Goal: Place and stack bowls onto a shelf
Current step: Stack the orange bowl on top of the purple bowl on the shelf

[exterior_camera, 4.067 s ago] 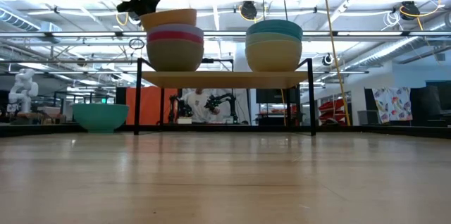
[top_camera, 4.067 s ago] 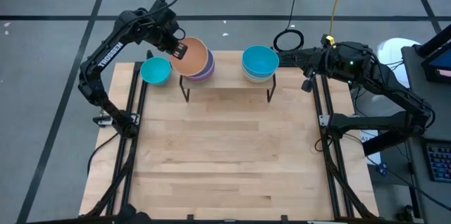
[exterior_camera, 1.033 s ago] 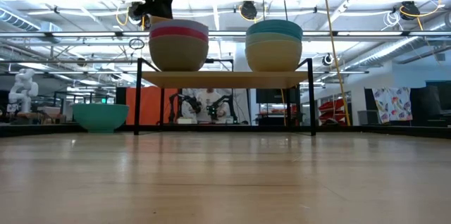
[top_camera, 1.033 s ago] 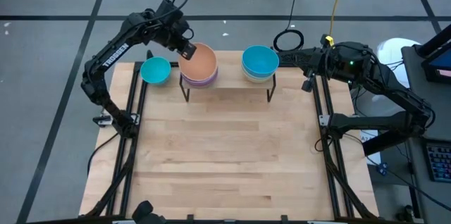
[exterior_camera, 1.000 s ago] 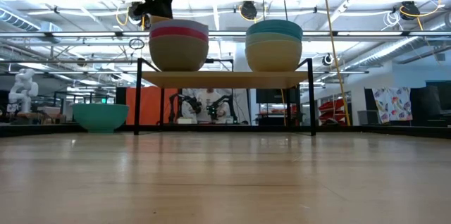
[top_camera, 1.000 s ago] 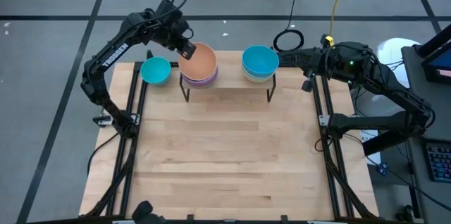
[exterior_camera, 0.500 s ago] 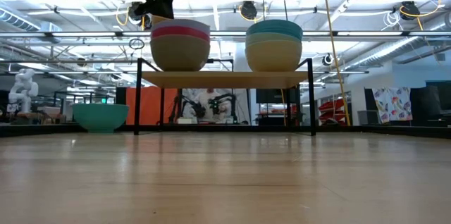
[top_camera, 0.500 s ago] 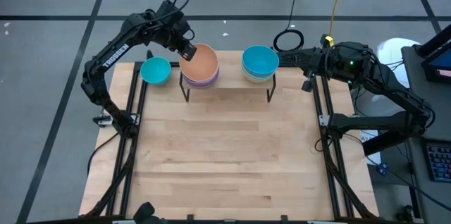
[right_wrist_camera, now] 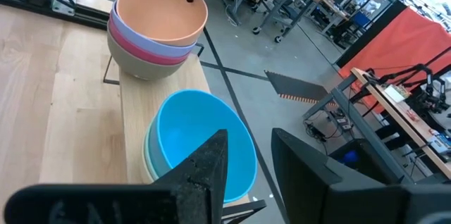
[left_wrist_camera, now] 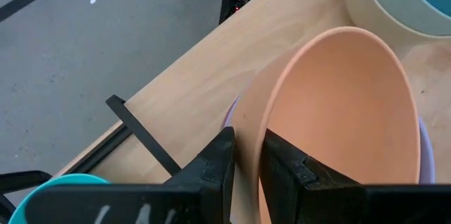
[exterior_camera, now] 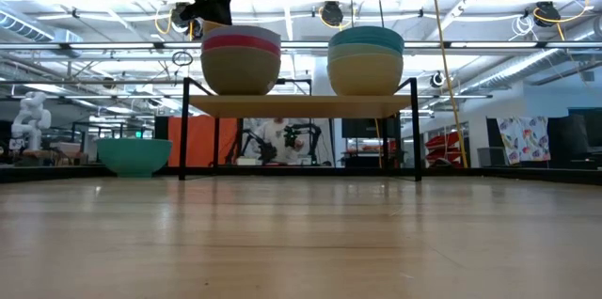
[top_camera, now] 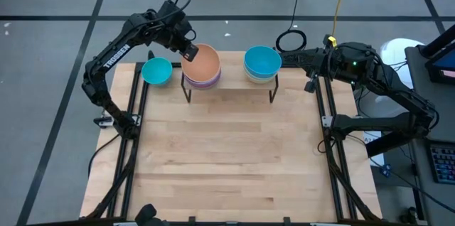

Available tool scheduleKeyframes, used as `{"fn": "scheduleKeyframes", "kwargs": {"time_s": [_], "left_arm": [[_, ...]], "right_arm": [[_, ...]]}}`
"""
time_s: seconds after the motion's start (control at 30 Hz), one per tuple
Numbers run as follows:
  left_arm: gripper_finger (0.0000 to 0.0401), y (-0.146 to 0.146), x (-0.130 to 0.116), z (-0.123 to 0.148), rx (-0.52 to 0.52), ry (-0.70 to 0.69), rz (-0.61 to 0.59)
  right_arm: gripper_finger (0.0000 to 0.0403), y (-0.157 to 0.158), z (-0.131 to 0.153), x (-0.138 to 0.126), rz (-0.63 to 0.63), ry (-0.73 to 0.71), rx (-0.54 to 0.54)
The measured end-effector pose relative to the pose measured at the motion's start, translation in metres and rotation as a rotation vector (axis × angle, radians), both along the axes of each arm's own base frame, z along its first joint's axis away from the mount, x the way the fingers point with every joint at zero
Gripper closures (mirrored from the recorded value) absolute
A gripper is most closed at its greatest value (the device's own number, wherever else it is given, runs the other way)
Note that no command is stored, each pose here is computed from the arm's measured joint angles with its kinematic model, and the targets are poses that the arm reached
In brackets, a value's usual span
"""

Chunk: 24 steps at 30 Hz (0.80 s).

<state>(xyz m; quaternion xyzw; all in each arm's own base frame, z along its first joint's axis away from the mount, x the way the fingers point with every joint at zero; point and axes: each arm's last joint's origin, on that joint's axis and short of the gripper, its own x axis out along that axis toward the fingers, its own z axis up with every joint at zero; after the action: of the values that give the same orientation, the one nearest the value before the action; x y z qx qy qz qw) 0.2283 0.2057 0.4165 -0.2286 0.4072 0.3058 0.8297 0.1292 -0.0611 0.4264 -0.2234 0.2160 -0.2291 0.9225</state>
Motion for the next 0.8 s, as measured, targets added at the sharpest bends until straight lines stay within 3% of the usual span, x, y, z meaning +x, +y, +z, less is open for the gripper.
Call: {"fn": "scheduleKeyframes", "kwargs": {"time_s": [0.17,0.5,0.8], "left_arm": [[0.0341,0.0000,0.0000,0.0000,0.001,0.001,-0.002],[0.0383,-0.0028,0.0025,0.0001,0.013,0.008,-0.034],[0.0318,-0.0056,0.0050,0.0003,0.012,0.005,-0.042]], "right_arm": [[0.0300,0.0000,0.0000,0.0000,0.000,0.001,-0.001],[0.0300,0.0000,0.0000,0.0000,0.001,0.001,-0.001],[0.0300,0.0000,0.0000,0.0000,0.000,0.001,-0.001]]}}
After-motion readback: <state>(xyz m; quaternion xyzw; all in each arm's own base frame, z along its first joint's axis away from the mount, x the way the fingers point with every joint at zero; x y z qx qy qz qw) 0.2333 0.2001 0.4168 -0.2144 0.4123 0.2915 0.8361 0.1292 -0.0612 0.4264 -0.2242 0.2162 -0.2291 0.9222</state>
